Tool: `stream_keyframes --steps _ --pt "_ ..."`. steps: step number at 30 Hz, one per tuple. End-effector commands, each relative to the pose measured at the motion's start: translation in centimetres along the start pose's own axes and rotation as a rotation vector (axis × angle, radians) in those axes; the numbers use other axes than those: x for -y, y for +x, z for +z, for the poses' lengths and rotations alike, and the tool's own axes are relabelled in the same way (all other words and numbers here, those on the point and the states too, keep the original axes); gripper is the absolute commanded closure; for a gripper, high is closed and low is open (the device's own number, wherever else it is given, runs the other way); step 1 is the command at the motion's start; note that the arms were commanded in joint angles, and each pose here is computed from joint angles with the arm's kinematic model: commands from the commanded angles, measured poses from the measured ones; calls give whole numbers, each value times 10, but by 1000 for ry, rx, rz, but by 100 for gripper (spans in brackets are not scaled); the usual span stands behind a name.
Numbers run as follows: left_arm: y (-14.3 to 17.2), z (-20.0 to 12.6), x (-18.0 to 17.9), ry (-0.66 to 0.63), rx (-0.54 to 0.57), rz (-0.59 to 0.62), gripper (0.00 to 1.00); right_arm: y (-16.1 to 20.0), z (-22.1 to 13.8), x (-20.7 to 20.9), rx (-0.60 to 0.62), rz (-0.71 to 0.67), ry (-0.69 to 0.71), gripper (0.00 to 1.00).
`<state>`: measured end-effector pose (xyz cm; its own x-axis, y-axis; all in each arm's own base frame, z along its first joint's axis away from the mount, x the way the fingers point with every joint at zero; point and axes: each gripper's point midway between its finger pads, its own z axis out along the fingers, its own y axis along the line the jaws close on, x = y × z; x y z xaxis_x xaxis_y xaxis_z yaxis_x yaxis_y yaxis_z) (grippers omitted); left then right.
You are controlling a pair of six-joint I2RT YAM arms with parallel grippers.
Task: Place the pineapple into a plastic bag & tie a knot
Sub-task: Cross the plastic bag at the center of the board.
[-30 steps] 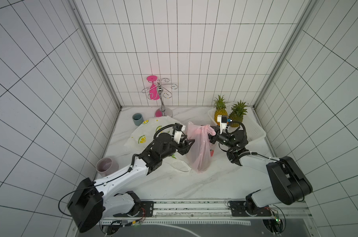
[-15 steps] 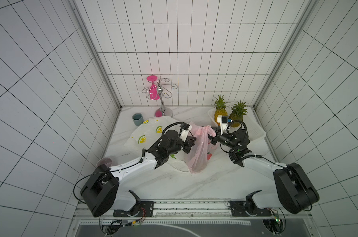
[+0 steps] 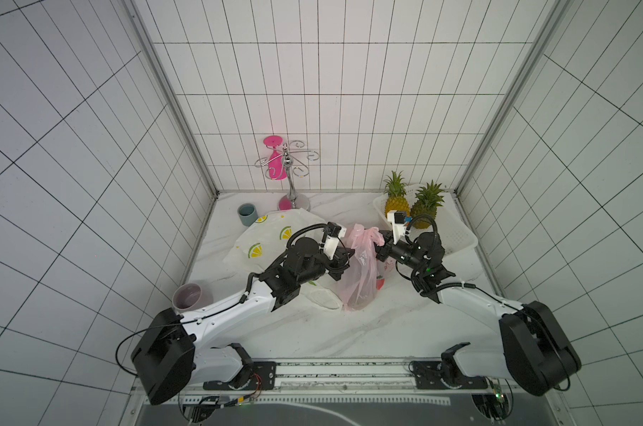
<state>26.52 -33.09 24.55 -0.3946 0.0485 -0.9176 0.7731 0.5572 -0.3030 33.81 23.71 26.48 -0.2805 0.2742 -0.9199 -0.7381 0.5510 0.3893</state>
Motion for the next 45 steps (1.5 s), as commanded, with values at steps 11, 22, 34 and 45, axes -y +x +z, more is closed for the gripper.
stream_keyframes --steps 11,22,34,45 --pt "38 6 22 118 -30 -92 100 -93 -18 -49 405 264 -342 100" --pt "78 21 31 162 -135 -105 100 -103 -20 -73 345 290 -461 100" --pt "-6 -54 -13 -197 99 44 56 -92 -19 -87 245 239 -517 100" --pt "-23 -35 -32 -236 59 165 39 -90 -17 -91 210 230 -526 100"
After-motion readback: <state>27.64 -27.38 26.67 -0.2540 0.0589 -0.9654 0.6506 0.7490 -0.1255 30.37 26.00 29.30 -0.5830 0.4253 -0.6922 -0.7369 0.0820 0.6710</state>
